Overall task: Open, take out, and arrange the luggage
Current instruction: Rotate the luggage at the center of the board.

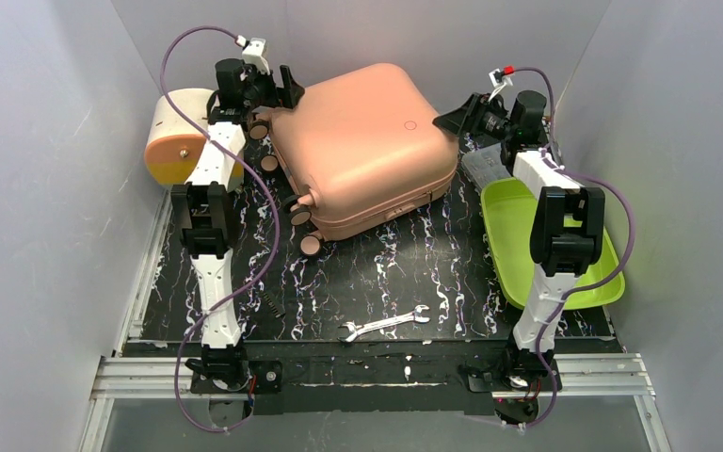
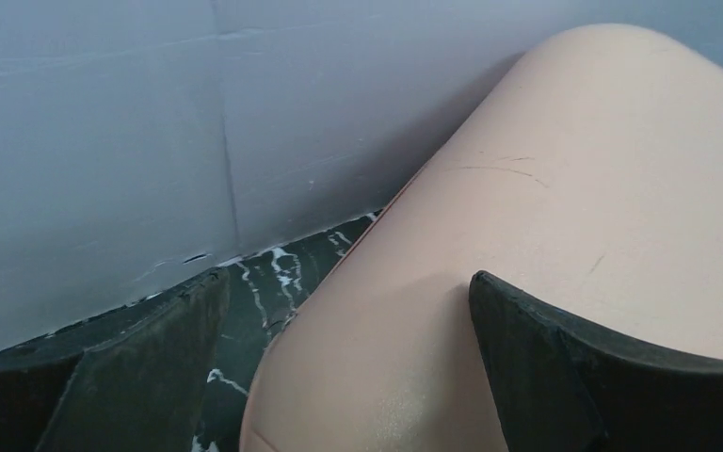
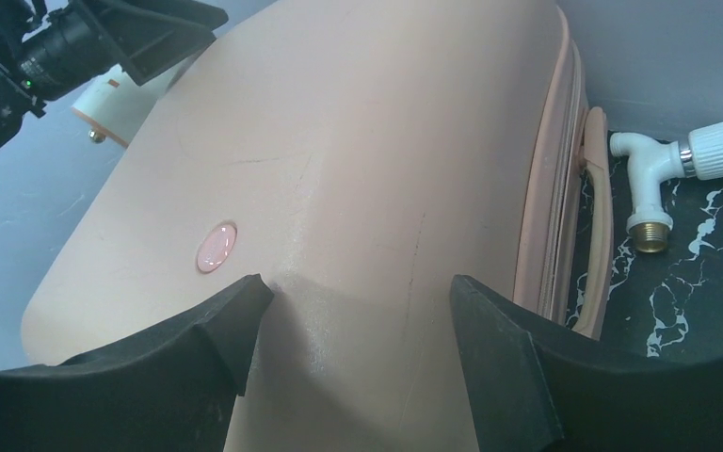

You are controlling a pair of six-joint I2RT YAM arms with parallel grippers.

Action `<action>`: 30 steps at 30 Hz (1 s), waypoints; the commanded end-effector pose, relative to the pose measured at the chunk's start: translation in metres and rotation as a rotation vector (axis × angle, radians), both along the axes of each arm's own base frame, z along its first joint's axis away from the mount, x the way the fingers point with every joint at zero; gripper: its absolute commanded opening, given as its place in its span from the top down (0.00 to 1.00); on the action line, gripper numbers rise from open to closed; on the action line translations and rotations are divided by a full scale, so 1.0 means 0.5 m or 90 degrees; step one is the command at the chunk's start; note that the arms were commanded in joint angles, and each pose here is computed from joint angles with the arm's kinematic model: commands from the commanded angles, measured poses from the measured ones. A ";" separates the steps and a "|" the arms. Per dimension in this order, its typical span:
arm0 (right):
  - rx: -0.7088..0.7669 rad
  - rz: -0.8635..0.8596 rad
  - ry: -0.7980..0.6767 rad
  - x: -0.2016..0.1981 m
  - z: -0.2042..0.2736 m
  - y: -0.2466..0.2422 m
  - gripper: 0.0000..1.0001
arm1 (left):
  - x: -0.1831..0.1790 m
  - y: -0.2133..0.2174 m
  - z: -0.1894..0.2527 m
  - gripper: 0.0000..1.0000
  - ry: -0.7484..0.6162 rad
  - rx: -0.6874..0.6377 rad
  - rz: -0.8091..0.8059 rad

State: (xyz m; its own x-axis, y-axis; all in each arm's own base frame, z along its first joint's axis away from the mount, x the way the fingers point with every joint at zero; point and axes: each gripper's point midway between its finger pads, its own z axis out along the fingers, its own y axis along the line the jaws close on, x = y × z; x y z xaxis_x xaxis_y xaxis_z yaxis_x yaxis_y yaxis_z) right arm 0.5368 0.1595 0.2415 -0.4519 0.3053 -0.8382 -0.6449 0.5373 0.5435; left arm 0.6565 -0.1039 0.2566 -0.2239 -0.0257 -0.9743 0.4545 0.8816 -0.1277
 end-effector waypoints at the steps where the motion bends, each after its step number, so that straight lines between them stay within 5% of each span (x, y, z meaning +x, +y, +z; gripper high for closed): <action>1: -0.013 0.061 0.085 -0.003 -0.095 0.046 0.22 | -0.025 -0.076 -0.014 0.02 0.069 -0.128 -0.113; 14: 0.017 0.190 0.120 -0.087 -0.096 0.070 0.23 | -0.183 -0.263 -0.157 0.19 0.264 -0.184 -0.349; 22: 0.034 0.303 0.123 -0.208 -0.082 0.063 0.23 | -0.277 -0.364 -0.223 0.23 0.342 -0.174 -0.449; 30: -0.064 0.343 0.160 -0.308 -0.160 0.028 0.23 | -0.319 -0.411 -0.251 0.24 0.374 -0.164 -0.486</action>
